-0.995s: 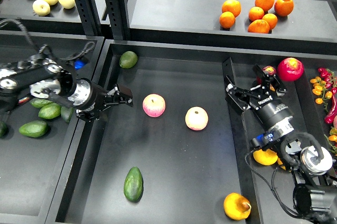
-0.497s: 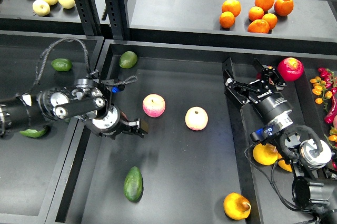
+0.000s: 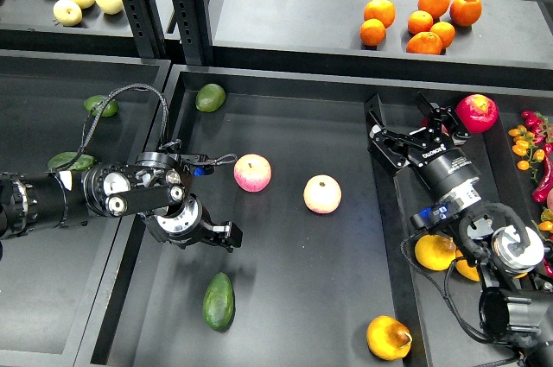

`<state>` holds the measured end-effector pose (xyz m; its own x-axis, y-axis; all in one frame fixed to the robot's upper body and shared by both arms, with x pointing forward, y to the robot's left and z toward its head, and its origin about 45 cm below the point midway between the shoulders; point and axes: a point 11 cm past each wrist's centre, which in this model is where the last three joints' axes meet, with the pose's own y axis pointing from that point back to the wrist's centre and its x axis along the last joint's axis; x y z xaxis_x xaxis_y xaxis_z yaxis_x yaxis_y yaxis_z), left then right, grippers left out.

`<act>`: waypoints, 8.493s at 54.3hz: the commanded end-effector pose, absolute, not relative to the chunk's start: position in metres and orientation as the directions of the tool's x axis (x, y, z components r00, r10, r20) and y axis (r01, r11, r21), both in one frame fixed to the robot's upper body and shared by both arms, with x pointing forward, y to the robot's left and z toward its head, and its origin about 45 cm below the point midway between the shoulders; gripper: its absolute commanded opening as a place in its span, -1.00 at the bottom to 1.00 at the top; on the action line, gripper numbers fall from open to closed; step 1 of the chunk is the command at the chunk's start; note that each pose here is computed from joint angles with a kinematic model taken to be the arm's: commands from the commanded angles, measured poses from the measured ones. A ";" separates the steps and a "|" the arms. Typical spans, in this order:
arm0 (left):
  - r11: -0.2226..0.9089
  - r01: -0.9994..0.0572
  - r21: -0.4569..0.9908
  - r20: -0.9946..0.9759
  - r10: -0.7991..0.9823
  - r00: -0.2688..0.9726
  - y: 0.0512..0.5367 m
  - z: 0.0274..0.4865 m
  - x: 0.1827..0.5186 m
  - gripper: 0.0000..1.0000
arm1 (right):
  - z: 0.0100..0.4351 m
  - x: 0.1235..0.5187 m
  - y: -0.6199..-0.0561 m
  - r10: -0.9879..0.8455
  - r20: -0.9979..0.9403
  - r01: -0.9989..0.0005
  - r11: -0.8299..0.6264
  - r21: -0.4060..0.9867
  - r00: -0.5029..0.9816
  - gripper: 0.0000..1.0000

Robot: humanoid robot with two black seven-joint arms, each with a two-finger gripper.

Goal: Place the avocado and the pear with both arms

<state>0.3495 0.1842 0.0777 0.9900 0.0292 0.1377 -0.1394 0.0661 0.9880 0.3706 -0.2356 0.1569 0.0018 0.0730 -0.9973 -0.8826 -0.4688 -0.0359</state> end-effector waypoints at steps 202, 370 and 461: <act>0.054 -0.339 0.939 0.233 0.625 0.745 0.321 0.170 0.435 -0.74 | 0.153 0.368 -0.234 0.068 -0.997 -0.880 -0.471 -0.061 0.033 0.99; -0.124 -0.141 0.982 0.179 0.847 0.501 0.458 0.066 0.324 0.10 | 0.152 0.360 -0.233 0.069 -0.996 -0.877 -0.473 -0.085 0.059 0.99; 0.067 -0.599 0.798 -0.101 0.995 -0.023 0.489 0.157 0.396 0.99 | 0.147 0.354 -0.231 0.067 -0.996 -0.873 -0.479 -0.088 0.063 0.99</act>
